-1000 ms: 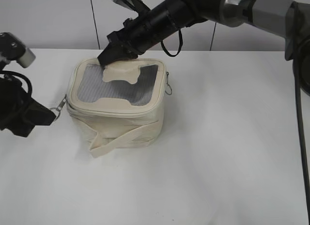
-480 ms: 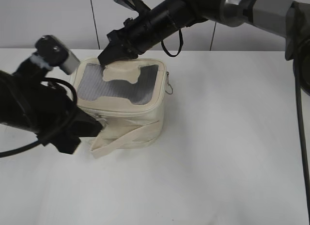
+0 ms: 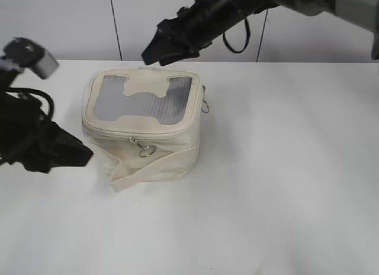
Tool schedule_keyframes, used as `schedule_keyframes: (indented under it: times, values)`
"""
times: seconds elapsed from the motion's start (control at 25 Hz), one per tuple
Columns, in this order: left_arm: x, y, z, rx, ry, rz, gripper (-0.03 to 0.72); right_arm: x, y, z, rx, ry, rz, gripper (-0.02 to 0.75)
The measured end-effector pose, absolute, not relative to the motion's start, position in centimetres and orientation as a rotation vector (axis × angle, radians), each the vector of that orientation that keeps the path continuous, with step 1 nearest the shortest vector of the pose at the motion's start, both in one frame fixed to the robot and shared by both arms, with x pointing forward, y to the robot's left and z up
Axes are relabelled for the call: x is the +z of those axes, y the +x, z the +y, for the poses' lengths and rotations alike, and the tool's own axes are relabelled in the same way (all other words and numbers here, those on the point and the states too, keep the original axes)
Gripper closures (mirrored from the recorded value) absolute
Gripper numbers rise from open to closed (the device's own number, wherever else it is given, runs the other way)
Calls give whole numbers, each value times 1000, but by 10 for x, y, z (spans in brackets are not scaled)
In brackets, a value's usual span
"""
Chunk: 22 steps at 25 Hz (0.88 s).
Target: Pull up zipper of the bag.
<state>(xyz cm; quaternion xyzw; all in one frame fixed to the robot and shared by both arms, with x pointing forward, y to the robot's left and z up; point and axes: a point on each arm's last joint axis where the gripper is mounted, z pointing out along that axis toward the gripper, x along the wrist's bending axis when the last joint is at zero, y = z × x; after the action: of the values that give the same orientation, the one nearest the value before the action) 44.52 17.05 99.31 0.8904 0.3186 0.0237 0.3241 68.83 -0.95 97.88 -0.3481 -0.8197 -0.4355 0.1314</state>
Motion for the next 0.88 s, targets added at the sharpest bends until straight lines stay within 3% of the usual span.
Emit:
schedule_keyframes:
  times: [0.12, 0.32, 0.52, 0.76, 0.88]
  values:
    - [1005, 452, 201, 128, 2276, 959, 393, 995, 699, -41, -1224, -1098, -2395, 345]
    - [1027, 481, 233, 257, 2146, 1108, 377, 1014, 711, -104, -1123, -1302, -2352, 392]
    - [1044, 548, 211, 86, 2096, 931, 377, 1005, 685, -150, -1081, -1447, -2310, 407]
    - [1058, 629, 172, -16, 2070, 655, 358, 981, 593, -179, -1424, -1565, -2322, 407]
    - [1057, 648, 143, -77, 2096, 520, 342, 960, 564, -183, -1572, -1513, -2330, 353]
